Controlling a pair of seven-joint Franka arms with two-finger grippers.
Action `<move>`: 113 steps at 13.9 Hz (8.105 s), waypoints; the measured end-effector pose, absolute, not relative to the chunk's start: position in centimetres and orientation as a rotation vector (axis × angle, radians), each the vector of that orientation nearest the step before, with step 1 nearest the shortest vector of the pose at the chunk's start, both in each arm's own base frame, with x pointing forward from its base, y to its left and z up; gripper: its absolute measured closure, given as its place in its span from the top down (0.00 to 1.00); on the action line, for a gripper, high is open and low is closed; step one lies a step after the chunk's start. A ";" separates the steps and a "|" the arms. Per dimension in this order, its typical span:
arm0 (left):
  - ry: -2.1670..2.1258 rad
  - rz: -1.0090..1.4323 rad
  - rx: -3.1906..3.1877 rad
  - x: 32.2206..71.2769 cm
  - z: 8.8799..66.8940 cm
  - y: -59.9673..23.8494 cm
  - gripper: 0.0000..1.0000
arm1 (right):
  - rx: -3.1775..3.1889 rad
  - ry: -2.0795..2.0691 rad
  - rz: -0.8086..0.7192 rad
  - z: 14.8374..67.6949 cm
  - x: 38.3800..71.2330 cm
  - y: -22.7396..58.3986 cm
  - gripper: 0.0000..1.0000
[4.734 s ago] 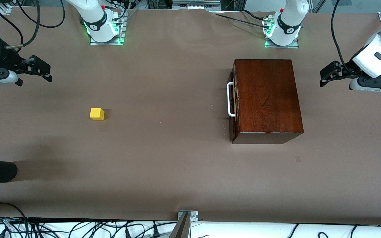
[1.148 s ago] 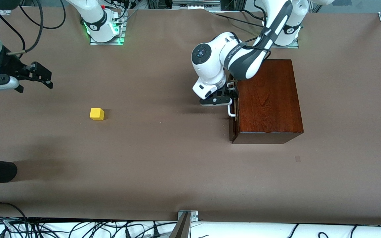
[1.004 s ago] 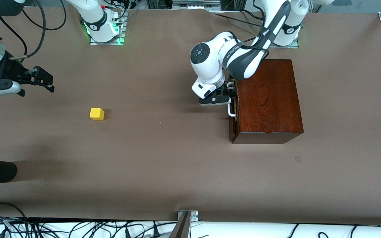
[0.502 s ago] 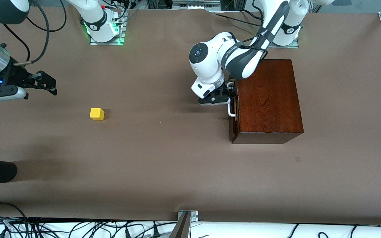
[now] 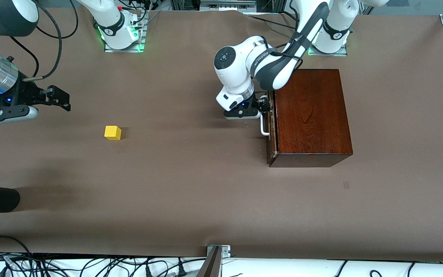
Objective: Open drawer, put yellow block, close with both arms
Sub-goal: 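Pull the drawer open with the left gripper while the right gripper reaches the cube, then grasp the yellow cube with the right gripper while the left gripper withdraws, then lift and carry the yellow cube with the right gripper over the drawer, then lower the cube into the drawer and open the right gripper, then withdraw the right gripper while the left gripper moves to the drawer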
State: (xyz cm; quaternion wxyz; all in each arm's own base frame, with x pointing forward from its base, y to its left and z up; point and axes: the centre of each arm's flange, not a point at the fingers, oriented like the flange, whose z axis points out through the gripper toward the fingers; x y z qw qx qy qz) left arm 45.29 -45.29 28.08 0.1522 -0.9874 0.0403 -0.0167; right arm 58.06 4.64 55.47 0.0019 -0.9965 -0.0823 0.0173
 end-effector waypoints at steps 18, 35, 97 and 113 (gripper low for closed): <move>0.055 -0.148 -2.961 45.9 30.8 -51.2 1.00 | -3.143 -0.178 0.170 36.0 58.9 5.2 1.00; 0.217 0.150 -3.066 61.8 55.4 -12.8 1.00 | -3.163 -0.143 0.005 19.1 53.5 5.1 0.86; 0.125 0.073 -3.125 56.1 55.9 -3.5 1.00 | -2.231 -2.224 -0.509 45.7 47.5 62.1 1.00; 0.987 0.373 -3.099 49.7 54.4 -32.6 1.00 | -3.044 -0.703 -0.234 62.7 55.4 15.3 1.00</move>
